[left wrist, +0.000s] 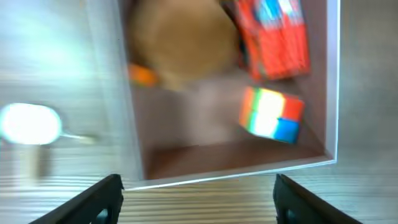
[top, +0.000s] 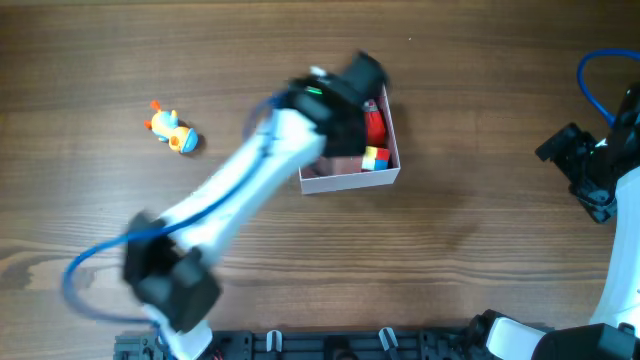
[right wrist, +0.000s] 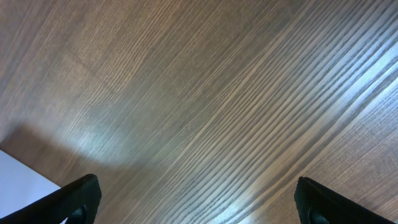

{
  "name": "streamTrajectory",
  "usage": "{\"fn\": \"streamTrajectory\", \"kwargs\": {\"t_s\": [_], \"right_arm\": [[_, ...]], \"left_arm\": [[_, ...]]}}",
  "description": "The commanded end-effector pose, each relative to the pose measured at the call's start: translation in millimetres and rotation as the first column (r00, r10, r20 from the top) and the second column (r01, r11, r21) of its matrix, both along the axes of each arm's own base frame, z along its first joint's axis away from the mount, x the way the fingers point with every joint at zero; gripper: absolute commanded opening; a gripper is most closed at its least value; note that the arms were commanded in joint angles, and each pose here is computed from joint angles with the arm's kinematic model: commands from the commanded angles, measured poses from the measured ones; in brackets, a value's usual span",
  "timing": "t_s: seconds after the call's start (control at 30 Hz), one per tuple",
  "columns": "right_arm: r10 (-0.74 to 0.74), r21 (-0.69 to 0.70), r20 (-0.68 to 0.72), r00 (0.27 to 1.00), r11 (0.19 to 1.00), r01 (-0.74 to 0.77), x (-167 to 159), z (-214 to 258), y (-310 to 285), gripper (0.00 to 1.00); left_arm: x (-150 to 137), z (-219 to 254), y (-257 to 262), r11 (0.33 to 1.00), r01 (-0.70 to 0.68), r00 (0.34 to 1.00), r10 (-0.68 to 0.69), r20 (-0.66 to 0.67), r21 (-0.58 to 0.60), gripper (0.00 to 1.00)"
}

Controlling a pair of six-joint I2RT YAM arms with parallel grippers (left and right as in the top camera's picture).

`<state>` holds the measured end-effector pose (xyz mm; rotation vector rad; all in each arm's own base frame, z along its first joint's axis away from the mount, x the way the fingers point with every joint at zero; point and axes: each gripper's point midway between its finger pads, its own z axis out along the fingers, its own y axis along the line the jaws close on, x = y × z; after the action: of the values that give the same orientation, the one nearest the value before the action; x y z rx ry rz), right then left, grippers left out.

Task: Pack container
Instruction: 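Move the left gripper to the rubber duck and grasp it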

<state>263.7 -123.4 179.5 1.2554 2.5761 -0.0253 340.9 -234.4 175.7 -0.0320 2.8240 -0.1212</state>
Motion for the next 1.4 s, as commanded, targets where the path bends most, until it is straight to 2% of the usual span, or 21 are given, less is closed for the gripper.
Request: {"fn": "streamTrajectory", "kwargs": {"t_s": [0.0, 0.03, 0.13, 0.23, 0.37, 0.5, 0.67, 0.9, 1.03, 1.17, 1.37], "right_arm": [[0.009, 0.004, -0.002, 1.0, 1.0, -0.009, -0.7, -0.9, 0.9, 1.0], [0.009, 0.004, -0.002, 1.0, 1.0, -0.009, -0.7, -1.0, 0.9, 1.0], [0.009, 0.004, -0.002, 1.0, 1.0, -0.009, -0.8, -0.9, 0.9, 1.0], [0.009, 0.004, -0.001, 1.0, 1.0, -0.009, -0.6, -0.8, 0.9, 1.0], [0.009, 0.003, -0.001, 1.0, 1.0, -0.009, -0.6, -0.8, 0.8, 1.0], [0.009, 0.003, -0.001, 1.0, 1.0, -0.009, -0.5, -0.9, 0.7, 1.0], [0.01, 0.003, -0.002, 1.0, 1.0, -0.01, -0.5, -0.9, 0.6, 1.0], [0.01, 0.001, 0.002, 1.0, 1.0, -0.01, 0.3, -0.6, 0.2, 1.0], [0.01, 0.001, 0.002, 1.0, 1.0, -0.01, 0.3, -0.5, 0.3, 1.0], [0.009, 0.0, 0.005, 1.0, 1.0, -0.009, 1.0, -0.4, -0.1, 1.0], [0.01, 0.001, 0.002, 1.0, 1.0, -0.01, 0.4, -0.6, 0.2, 1.0]], "left_arm": [[22.2, 52.8, 97.4, 0.994, -0.069, 0.992, 0.059, 0.108, 0.09, 0.81], [23.8, 51.8, 134.3, 0.987, -0.093, 0.994, 0.084, 0.076, 0.131, 0.82], [25.6, 39.3, 193.9, 0.979, -0.109, 0.994, 0.113, -0.013, 0.171, 0.82], [33.2, 22.2, 234.5, 0.989, -0.081, 0.993, 0.091, -0.079, 0.127, 0.8], [43.6, -5.6, 267.2, 0.982, -0.181, 0.972, 0.186, -0.141, 0.051, 0.75], [52.7, -37.7, 274.8, 0.982, -0.166, 0.963, 0.181, -0.201, 0.088, 0.7], [69.8, -76.4, 276.7, 0.976, -0.134, 0.957, 0.173, -0.231, 0.173, 0.7], [74.6, -125.7, 274.7, 0.977, -0.079, 0.938, 0.141, -0.316, 0.2, 0.66], [79.4, -134.6, 288.1, 0.958, -0.078, 0.938, 0.164, -0.305, 0.275, 0.65], [88.8, -137.0, 288.7, 0.957, -0.086, 0.948, 0.164, -0.272, 0.279, 0.65], [77.7, -171.0, 279.6, 0.96, -0.04, 0.919, 0.144, -0.367, 0.278, 0.6]]}}
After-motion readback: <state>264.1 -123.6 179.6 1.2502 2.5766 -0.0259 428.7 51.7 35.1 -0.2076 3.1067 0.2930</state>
